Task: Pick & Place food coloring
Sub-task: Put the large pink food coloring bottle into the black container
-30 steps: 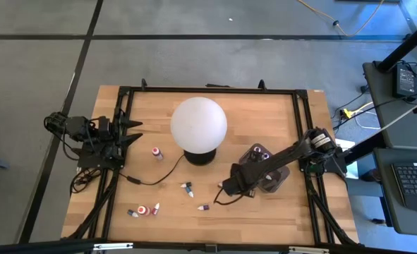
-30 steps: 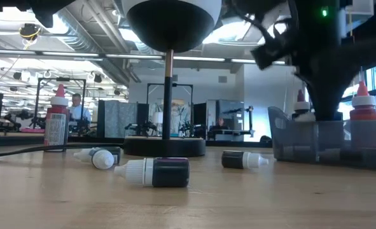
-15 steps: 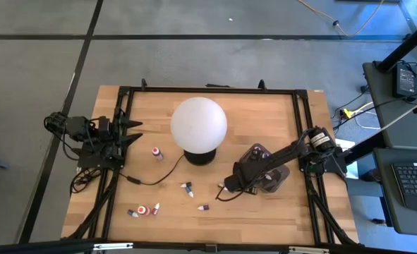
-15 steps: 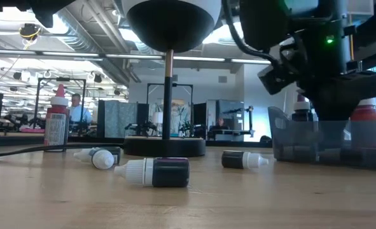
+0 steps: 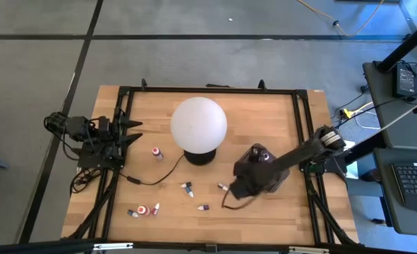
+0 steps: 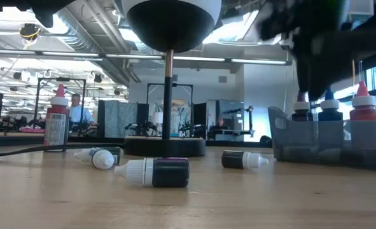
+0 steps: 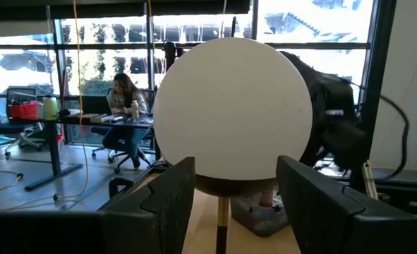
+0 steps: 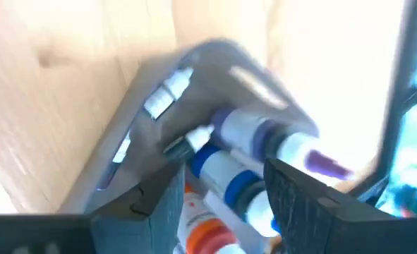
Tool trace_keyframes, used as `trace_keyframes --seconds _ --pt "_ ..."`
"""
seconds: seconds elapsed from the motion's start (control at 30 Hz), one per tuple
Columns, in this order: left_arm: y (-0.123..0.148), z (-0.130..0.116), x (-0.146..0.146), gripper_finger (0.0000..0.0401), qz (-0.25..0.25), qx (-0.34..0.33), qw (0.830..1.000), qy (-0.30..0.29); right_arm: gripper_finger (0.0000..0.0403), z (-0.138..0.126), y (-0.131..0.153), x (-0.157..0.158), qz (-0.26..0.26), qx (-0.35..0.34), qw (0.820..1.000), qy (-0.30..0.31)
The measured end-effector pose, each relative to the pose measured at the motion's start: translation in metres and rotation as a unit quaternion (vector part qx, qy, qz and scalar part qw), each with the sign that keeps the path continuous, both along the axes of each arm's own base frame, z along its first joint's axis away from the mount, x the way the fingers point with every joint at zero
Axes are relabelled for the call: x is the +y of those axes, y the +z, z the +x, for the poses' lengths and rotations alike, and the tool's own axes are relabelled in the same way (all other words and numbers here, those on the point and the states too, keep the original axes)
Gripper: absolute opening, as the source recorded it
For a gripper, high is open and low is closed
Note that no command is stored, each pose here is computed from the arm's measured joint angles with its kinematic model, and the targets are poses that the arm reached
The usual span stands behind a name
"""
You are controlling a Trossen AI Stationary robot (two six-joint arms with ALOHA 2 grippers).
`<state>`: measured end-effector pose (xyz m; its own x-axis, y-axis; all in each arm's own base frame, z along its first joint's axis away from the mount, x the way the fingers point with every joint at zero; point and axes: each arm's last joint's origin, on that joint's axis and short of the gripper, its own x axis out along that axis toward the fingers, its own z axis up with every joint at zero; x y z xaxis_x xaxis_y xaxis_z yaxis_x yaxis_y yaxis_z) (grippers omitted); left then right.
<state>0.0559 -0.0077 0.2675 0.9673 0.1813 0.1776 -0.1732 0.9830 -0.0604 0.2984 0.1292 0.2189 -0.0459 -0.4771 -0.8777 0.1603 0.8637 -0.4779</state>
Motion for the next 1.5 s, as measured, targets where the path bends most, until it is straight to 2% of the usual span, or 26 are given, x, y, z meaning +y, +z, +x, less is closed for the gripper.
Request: trace_keyframes --seconds 0.13,0.23,0.43,0.6,0.67,0.77,0.9,1.0,1.1,1.17,1.23,1.37,1.5 --pt "0.000 0.000 0.000 0.0196 0.008 0.002 1.000 0.001 0.0197 -0.022 0.026 0.009 -0.012 -0.092 0.995 0.030" --pt "0.000 0.000 0.000 0.0196 0.014 0.003 1.000 0.003 0.0197 -0.039 0.037 0.013 -0.007 -0.181 0.982 0.044" --pt "0.001 0.000 0.000 0.0196 0.006 -0.002 1.000 0.001 0.0197 -0.065 0.040 0.004 -0.014 -0.357 0.930 0.086" --pt "0.001 0.000 0.000 0.0196 -0.013 -0.006 1.000 -0.002 0.0197 -0.082 0.032 -0.008 -0.004 -0.440 0.891 0.115" --pt "0.001 0.000 0.000 0.0196 -0.014 -0.006 1.000 -0.002 0.0197 -0.086 0.034 -0.011 -0.019 -0.467 0.874 0.133" --pt "0.001 0.000 0.000 0.0196 -0.015 -0.007 1.000 -0.002 0.0197 -0.091 0.040 -0.015 -0.053 -0.475 0.861 0.172" --pt "0.004 -0.001 0.000 0.0196 -0.039 -0.025 0.999 -0.018 0.0197 -0.095 0.037 -0.018 -0.049 -0.481 0.857 0.179" --pt "0.004 0.000 -0.002 0.0196 -0.055 -0.027 0.997 -0.052 0.0197 -0.099 0.029 -0.020 -0.030 -0.483 0.858 0.172" --pt "0.002 0.005 -0.007 0.0196 -0.046 -0.011 0.994 -0.094 0.0197 -0.106 0.024 -0.024 -0.011 -0.481 0.859 0.176" --pt "0.001 0.011 -0.012 0.0196 -0.028 0.005 0.992 -0.123 0.0197 -0.111 0.027 -0.027 0.004 -0.493 0.853 0.174" --pt "0.001 0.019 -0.016 0.0196 -0.034 0.017 0.990 -0.136 0.0197 -0.116 0.031 -0.029 0.020 -0.505 0.845 0.176" --pt "-0.011 0.039 -0.021 0.0196 -0.086 0.083 0.988 -0.097 0.0197 -0.121 0.037 -0.031 0.054 -0.522 0.832 0.181" --pt "-0.019 0.054 -0.022 0.0196 -0.128 0.180 0.973 -0.066 0.0197 -0.121 0.038 -0.031 0.067 -0.524 0.829 0.185"
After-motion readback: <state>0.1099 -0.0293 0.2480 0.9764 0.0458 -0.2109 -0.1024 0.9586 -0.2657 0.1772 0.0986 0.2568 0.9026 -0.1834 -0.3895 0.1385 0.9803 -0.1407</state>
